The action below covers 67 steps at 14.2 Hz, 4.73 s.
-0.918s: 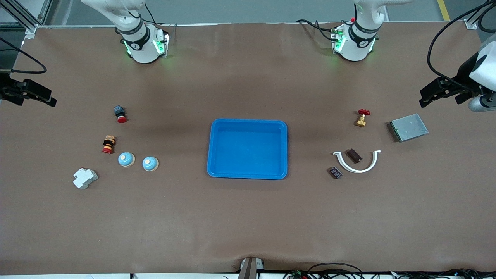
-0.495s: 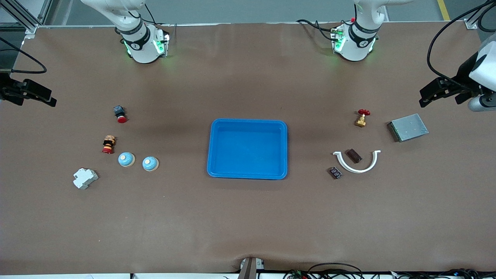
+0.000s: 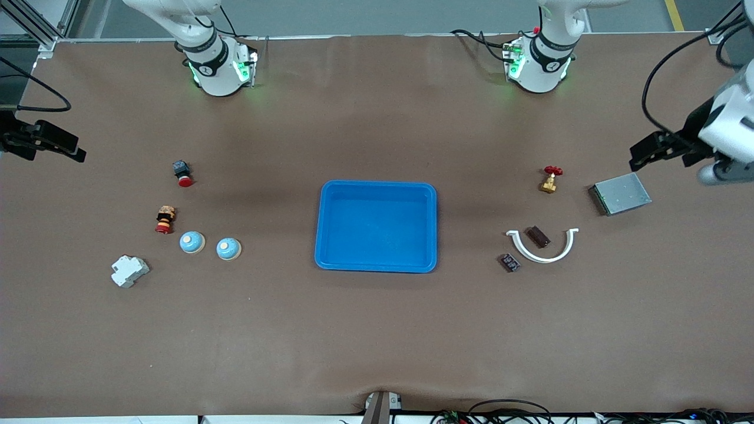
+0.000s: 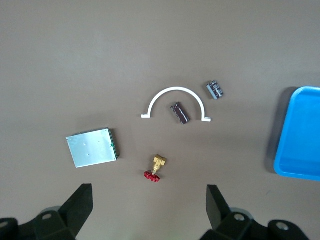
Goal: Place electrolytic capacitor and blue bell in tray
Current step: 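Move the left gripper toward the brown capacitors beside the white arc, then grasp a brown capacitor with the left gripper while the right gripper reaches the bells, then carry the capacitor into the tray while the right gripper grasps a blue bell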
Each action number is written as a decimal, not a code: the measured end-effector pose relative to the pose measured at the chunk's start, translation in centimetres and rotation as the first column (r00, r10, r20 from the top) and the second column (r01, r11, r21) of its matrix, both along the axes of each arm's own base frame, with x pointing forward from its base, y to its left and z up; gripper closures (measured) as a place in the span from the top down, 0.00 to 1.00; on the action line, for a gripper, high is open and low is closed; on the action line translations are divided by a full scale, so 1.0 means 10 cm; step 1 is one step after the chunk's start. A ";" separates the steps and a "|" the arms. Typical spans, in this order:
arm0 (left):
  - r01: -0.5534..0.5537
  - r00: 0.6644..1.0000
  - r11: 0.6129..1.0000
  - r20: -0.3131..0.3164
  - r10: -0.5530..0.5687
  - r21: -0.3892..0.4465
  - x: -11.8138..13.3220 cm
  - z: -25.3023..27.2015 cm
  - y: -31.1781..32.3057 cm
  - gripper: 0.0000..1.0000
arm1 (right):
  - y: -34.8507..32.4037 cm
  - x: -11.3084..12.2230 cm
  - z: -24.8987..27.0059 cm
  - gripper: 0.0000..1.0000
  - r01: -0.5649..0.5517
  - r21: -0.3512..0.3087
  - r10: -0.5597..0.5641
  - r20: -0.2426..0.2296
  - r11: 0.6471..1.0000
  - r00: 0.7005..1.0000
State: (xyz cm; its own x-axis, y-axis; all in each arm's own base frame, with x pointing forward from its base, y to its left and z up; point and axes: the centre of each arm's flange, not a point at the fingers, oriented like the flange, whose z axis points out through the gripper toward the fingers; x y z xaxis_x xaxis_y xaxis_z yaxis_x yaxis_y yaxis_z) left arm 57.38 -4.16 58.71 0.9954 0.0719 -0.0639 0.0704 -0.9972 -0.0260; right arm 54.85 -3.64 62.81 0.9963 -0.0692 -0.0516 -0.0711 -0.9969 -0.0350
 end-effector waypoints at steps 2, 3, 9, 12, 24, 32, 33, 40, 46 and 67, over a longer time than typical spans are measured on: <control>-0.010 0.999 1.000 -0.043 0.010 -0.001 0.12 -0.25 0.06 1.00 | 0.00 0.00 0.00 1.00 0.000 0.000 0.000 0.000 1.000 1.000; -0.016 0.998 1.000 -0.061 0.016 0.002 0.16 -0.36 0.10 1.00 | 0.00 0.00 0.00 1.00 0.000 0.000 0.000 -0.001 1.000 1.000; -0.044 0.993 0.999 -0.107 0.045 0.019 0.24 -0.62 0.24 1.00 | 0.01 0.02 -0.04 1.00 -0.004 0.001 0.004 -0.010 1.000 1.000; -0.051 0.990 0.999 -0.132 0.053 0.020 0.27 -1.04 0.27 1.00 | 0.01 0.04 -0.08 1.00 -0.004 0.002 0.004 -0.017 1.000 1.000; -0.354 0.929 0.934 -0.094 0.357 0.041 0.32 -3.00 -0.20 1.00 | -0.04 0.19 -0.35 1.00 0.002 0.007 -0.001 -0.050 1.000 0.999; -0.413 0.906 0.911 -0.089 0.413 0.018 0.21 -3.84 -0.35 0.73 | 0.60 0.58 -1.14 1.00 0.041 0.000 -0.041 -0.063 0.999 0.997; -0.412 0.906 0.911 -0.093 0.412 0.020 0.18 -3.87 -0.35 0.72 | 0.73 0.60 -1.25 1.00 0.040 -0.001 -0.040 -0.057 0.999 0.998; -0.412 0.906 0.911 -0.094 0.412 0.019 0.12 -3.96 -0.35 0.65 | 0.94 0.56 -2.02 1.00 0.024 0.001 -0.024 -0.002 1.000 1.000; -0.414 0.905 0.910 -0.101 0.413 0.019 0.10 -4.07 -0.35 0.34 | 1.05 0.55 -2.58 1.00 0.009 0.001 -0.009 -0.033 1.000 0.999; -0.546 0.838 0.834 -0.045 0.544 -0.079 0.23 -2.91 -2.07 0.30 | 1.20 0.63 -3.94 1.00 -0.208 0.032 0.210 -0.049 0.978 0.977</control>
